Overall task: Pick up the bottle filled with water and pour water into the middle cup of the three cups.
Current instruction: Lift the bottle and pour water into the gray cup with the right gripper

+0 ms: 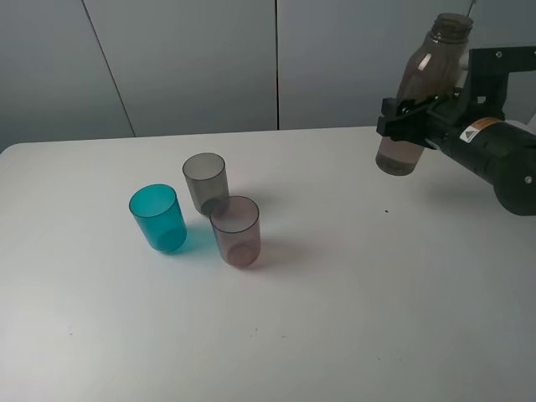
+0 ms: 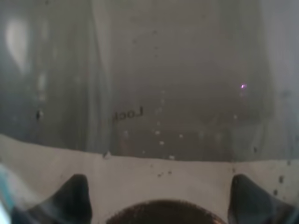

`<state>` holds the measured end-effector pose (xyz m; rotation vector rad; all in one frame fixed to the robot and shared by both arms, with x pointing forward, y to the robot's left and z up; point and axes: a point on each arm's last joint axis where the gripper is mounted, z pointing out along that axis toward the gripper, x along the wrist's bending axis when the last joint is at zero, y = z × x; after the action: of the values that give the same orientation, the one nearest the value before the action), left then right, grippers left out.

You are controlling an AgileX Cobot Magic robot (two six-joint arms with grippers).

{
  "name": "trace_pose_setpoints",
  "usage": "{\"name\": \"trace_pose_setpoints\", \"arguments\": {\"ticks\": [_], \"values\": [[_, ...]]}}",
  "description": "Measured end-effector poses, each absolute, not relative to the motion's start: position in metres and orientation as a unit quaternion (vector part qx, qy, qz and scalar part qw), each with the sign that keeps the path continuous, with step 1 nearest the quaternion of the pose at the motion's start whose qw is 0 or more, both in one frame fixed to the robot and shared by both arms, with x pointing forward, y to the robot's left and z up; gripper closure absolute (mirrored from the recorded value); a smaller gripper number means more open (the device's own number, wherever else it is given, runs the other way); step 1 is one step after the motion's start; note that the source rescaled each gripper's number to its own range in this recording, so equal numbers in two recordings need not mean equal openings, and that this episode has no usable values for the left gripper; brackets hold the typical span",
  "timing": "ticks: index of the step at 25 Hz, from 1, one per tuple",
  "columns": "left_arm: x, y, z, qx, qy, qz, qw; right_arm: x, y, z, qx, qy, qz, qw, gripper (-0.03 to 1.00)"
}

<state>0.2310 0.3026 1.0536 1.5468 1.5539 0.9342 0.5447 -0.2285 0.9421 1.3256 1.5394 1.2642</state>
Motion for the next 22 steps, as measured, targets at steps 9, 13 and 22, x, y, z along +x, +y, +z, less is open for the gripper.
{"name": "trace_pose_setpoints", "arguments": {"ticks": [9, 13, 22], "values": [[0.231, 0.303, 1.054, 0.603, 0.606, 0.364, 0.37, 0.592, -0.201, 0.973, 0.446, 0.641, 0.504, 0.37, 0.96], [0.231, 0.303, 1.054, 0.603, 0.606, 0.364, 0.37, 0.606, -0.175, 0.969, 0.412, 0.659, 0.512, 0.367, 0.96], [0.231, 0.303, 1.054, 0.603, 0.606, 0.364, 0.37, 0.638, -0.108, 0.948, 0.361, 0.699, 0.514, 0.342, 0.96]]}}
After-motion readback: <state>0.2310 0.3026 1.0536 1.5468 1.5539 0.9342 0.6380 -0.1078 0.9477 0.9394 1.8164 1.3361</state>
